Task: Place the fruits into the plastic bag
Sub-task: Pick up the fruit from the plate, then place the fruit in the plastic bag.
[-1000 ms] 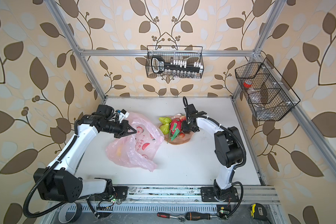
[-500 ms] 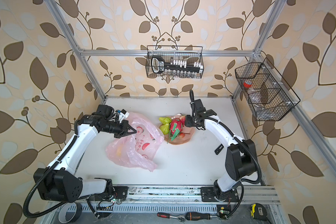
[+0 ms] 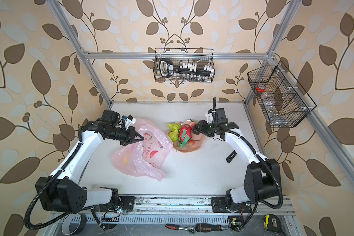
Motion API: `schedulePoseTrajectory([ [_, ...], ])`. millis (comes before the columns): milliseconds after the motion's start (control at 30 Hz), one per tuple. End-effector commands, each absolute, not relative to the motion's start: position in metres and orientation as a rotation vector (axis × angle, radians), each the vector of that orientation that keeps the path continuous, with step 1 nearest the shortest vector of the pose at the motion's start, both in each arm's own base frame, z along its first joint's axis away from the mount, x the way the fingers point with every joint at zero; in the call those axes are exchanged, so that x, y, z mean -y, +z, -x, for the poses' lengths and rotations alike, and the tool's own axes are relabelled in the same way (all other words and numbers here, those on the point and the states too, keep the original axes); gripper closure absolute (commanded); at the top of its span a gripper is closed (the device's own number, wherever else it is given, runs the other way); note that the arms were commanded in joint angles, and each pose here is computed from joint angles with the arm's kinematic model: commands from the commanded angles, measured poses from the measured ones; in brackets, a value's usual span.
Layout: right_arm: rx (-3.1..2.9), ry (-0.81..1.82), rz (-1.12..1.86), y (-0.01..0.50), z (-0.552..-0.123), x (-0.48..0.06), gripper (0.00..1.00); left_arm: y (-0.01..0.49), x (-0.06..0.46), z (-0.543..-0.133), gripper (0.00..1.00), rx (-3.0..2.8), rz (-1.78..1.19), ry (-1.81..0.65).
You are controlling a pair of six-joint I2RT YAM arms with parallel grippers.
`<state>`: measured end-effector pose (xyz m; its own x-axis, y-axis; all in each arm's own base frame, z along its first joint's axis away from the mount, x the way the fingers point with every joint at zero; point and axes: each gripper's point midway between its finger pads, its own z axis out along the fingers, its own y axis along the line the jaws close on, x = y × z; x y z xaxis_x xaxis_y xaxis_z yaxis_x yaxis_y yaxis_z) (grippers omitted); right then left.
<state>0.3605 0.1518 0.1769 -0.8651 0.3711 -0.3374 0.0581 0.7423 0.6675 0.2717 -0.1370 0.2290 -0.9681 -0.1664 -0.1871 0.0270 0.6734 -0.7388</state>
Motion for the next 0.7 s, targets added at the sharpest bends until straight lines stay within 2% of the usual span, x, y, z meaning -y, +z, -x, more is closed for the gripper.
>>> schedulePoseTrajectory([
  [0,-2.416,1.200,-0.407,0.189,-0.335,-0.173,0.59,0.239,0.139,-0.268,1.00,-2.624,0.085,-1.211],
  [367,-2.416,1.411,-0.522,0.154,-0.253,-0.216,0.61,0.239,0.139,-0.268,1.00,-2.623,0.089,-1.219],
  [667,-2.411,1.492,-0.567,0.140,-0.241,-0.238,0.63,0.239,0.140,-0.267,1.00,-2.622,0.090,-1.223],
])
